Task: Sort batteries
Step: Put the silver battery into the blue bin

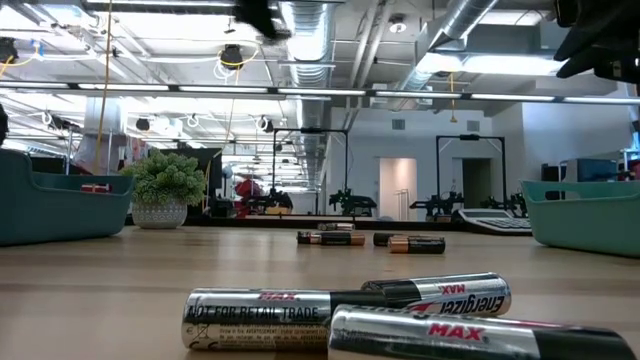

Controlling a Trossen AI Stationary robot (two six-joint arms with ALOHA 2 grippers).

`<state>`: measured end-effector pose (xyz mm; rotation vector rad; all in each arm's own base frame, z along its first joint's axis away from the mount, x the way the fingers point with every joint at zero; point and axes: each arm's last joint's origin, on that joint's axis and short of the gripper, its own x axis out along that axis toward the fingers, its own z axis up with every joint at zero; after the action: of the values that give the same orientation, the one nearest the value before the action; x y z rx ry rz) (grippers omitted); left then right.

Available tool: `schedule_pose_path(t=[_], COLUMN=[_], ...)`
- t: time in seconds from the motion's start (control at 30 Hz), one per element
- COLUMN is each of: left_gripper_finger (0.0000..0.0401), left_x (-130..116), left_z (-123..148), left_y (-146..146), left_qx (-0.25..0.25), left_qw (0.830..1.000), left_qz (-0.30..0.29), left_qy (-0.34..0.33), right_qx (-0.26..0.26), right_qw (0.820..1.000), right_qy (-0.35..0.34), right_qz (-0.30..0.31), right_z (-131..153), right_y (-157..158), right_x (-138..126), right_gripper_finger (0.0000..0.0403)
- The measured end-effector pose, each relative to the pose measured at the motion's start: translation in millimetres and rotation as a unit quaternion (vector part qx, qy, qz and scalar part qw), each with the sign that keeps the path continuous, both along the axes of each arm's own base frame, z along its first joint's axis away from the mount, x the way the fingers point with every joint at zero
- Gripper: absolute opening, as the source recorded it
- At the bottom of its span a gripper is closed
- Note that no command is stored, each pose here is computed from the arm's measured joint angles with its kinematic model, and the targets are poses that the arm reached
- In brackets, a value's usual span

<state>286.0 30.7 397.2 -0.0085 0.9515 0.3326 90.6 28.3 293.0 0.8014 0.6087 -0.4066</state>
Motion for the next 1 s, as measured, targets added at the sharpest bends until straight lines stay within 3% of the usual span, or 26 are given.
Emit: schedule_pose_path(t=[0.1, 0.27, 0.4, 0.6, 1.0], left_gripper_finger=[0.0036, 0.0036, 0.0036, 0.0036, 0.0036], left_x=[-41.1, -96.8, -119.8, -135.4, -137.5], left_z=[-7.1, -38.9, -78.2, -131.6, -198.5], left_y=[-13.9, -32.9, -42.1, -49.0, -53.3], left_qx=[-0.003, -0.067, -0.107, -0.157, -0.203], left_qw=[0.997, 0.976, 0.958, 0.928, 0.919], left_qz=[0.07, 0.195, 0.264, 0.312, 0.304], left_qy=[-0.02, -0.065, -0.016, 0.129, 0.151], right_qx=[0.001, -0.001, 0.0, 0.002, 0.002], right_qw=[1.0, 1.0, 1.0, 1.0, 0.997], right_qy=[-0.003, 0.001, -0.001, -0.007, -0.006], right_qz=[0.0, 0.0, 0.0, -0.021, -0.075], right_z=[0.4, -0.3, -0.1, 0.1, -2.8], right_y=[0.2, 1.4, 2.7, 1.8, -3.7], right_x=[0.3, 3.0, 6.0, 15.4, 38.9], right_gripper_finger=[0.0118, 0.0118, 0.0118, 0.0118, 0.0118])
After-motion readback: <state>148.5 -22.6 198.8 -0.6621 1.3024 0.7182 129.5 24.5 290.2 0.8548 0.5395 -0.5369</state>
